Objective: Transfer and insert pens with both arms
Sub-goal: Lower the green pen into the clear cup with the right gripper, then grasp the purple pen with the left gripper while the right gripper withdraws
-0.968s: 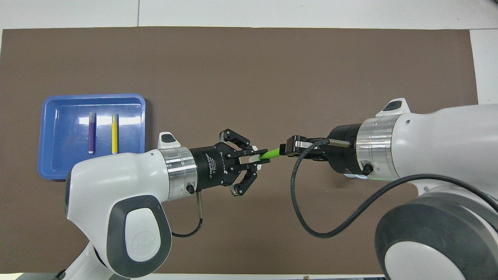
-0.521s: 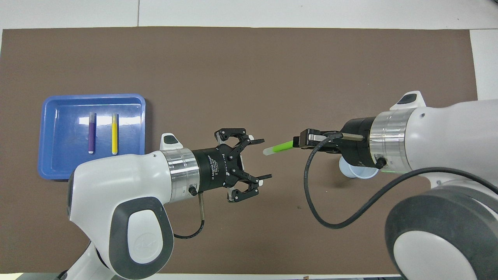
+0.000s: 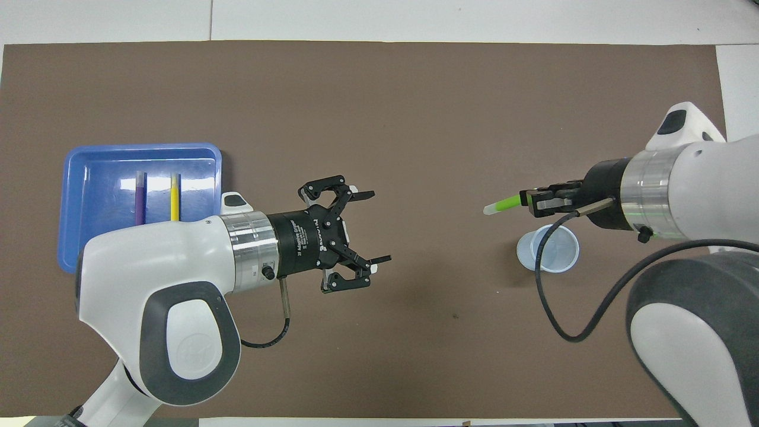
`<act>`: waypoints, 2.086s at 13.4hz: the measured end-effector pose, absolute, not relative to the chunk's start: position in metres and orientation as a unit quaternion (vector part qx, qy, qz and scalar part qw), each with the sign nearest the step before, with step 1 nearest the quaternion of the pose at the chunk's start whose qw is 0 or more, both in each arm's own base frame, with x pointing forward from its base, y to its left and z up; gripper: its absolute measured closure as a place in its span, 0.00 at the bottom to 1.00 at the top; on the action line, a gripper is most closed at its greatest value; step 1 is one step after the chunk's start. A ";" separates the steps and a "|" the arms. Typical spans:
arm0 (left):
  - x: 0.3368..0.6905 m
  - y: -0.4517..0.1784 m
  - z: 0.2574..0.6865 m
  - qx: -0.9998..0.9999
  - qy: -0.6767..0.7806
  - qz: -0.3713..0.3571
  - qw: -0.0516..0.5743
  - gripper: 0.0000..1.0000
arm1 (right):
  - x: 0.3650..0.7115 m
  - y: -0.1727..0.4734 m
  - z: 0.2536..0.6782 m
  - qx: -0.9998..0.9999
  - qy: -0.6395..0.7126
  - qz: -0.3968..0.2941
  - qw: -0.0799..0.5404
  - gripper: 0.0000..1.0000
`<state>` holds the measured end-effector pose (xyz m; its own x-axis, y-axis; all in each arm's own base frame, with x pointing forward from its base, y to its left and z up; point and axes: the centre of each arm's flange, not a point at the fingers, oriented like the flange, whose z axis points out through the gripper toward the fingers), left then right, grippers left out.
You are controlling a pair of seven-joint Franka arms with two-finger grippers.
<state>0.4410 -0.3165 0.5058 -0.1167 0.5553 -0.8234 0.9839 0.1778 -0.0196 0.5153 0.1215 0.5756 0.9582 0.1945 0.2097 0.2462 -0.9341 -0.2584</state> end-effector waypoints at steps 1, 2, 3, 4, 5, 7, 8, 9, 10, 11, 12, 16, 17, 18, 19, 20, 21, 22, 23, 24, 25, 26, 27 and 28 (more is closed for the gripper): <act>0.447 -0.307 0.504 0.563 0.685 -0.307 0.347 0.00 | 0.519 0.111 0.571 -0.979 -0.135 -0.091 0.121 0.82; 0.451 -0.299 0.502 0.573 0.682 -0.303 0.338 0.00 | 0.521 0.106 0.566 -0.979 -0.158 -0.089 0.095 0.82; 0.452 -0.294 0.500 0.593 0.676 -0.295 0.321 0.00 | 0.522 0.104 0.563 -0.978 -0.179 -0.084 0.071 0.82; 0.452 -0.289 0.496 0.615 0.669 -0.289 0.300 0.00 | 0.521 0.103 0.561 -0.977 -0.194 -0.077 0.054 0.82; 0.452 -0.283 0.492 0.634 0.662 -0.286 0.280 0.00 | 0.519 0.102 0.559 -0.975 -0.206 -0.068 0.041 0.82; 0.456 -0.267 0.486 0.665 0.645 -0.276 0.256 0.00 | 0.517 0.094 0.554 -0.973 -0.223 -0.050 0.020 0.82; 0.460 -0.255 0.483 0.680 0.639 -0.261 0.247 0.00 | 0.516 0.088 0.550 -0.974 -0.224 -0.041 0.017 0.82; 0.464 -0.244 0.481 0.696 0.635 -0.239 0.235 0.00 | 0.515 0.081 0.543 -0.974 -0.221 -0.033 0.017 0.82; 0.468 -0.235 0.479 0.716 0.628 -0.211 0.220 0.00 | 0.513 0.077 0.533 -0.976 -0.218 -0.023 0.017 0.82; 0.470 -0.227 0.477 0.738 0.618 -0.181 0.204 0.00 | 0.510 0.074 0.522 -0.976 -0.216 -0.013 0.018 0.82; 0.474 -0.217 0.475 0.755 0.606 -0.157 0.194 0.00 | 0.508 0.073 0.513 -0.976 -0.215 -0.007 0.019 0.82; 0.501 -0.141 0.466 0.803 0.555 -0.101 0.192 0.00 | 0.502 0.073 0.483 -0.976 -0.215 0.002 0.019 0.82; 0.506 -0.122 0.458 0.824 0.534 -0.083 0.173 0.00 | 0.501 0.073 0.476 -0.977 -0.214 0.004 0.019 0.82; 0.510 -0.108 0.449 0.853 0.497 -0.064 0.147 0.00 | 0.499 0.072 0.469 -0.977 -0.214 0.004 0.019 0.82; 0.512 -0.098 0.442 0.880 0.455 -0.051 0.130 0.00 | 0.498 0.072 0.462 -0.977 -0.214 0.003 0.018 0.82; 0.515 -0.086 0.436 0.899 0.419 -0.043 0.122 0.00 | 0.498 0.072 0.458 -0.977 -0.213 0.002 0.018 0.78; 0.519 -0.067 0.433 0.917 0.379 -0.034 0.119 0.00 | 0.497 0.072 0.457 -0.977 -0.213 0.003 0.018 0.78; 0.522 -0.046 0.429 0.933 0.339 -0.026 0.116 0.00 | 0.497 0.072 0.457 -0.977 -0.213 0.003 0.018 0.69; 0.524 -0.022 0.425 0.948 0.300 -0.016 0.107 0.00 | 0.497 0.072 0.458 -0.977 -0.213 0.002 0.018 0.59; 0.528 -0.002 0.418 0.959 0.266 -0.004 0.095 0.00 | 0.498 0.072 0.461 -0.977 -0.213 -0.002 0.018 0.47; 0.532 0.011 0.410 0.968 0.237 0.007 0.082 0.00 | 0.500 0.072 0.467 -0.977 -0.213 -0.009 0.017 0.34; 0.538 0.016 0.399 0.974 0.213 0.017 0.071 0.00 | 0.502 0.073 0.476 -0.976 -0.214 -0.018 0.016 0.22; 0.544 0.018 0.385 0.979 0.192 0.027 0.063 0.00 | 0.503 0.075 0.487 -0.976 -0.216 -0.030 0.015 0.11; 0.550 0.020 0.370 0.984 0.169 0.033 0.054 0.00 | 0.504 0.078 0.500 -0.975 -0.219 -0.043 0.015 0.01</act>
<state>0.5498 0.0197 0.3705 0.9409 0.3353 0.0471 0.3282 -0.9373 0.1172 0.5041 0.0781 0.4996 0.9008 0.4248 0.0898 0.4273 -0.9040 -0.0101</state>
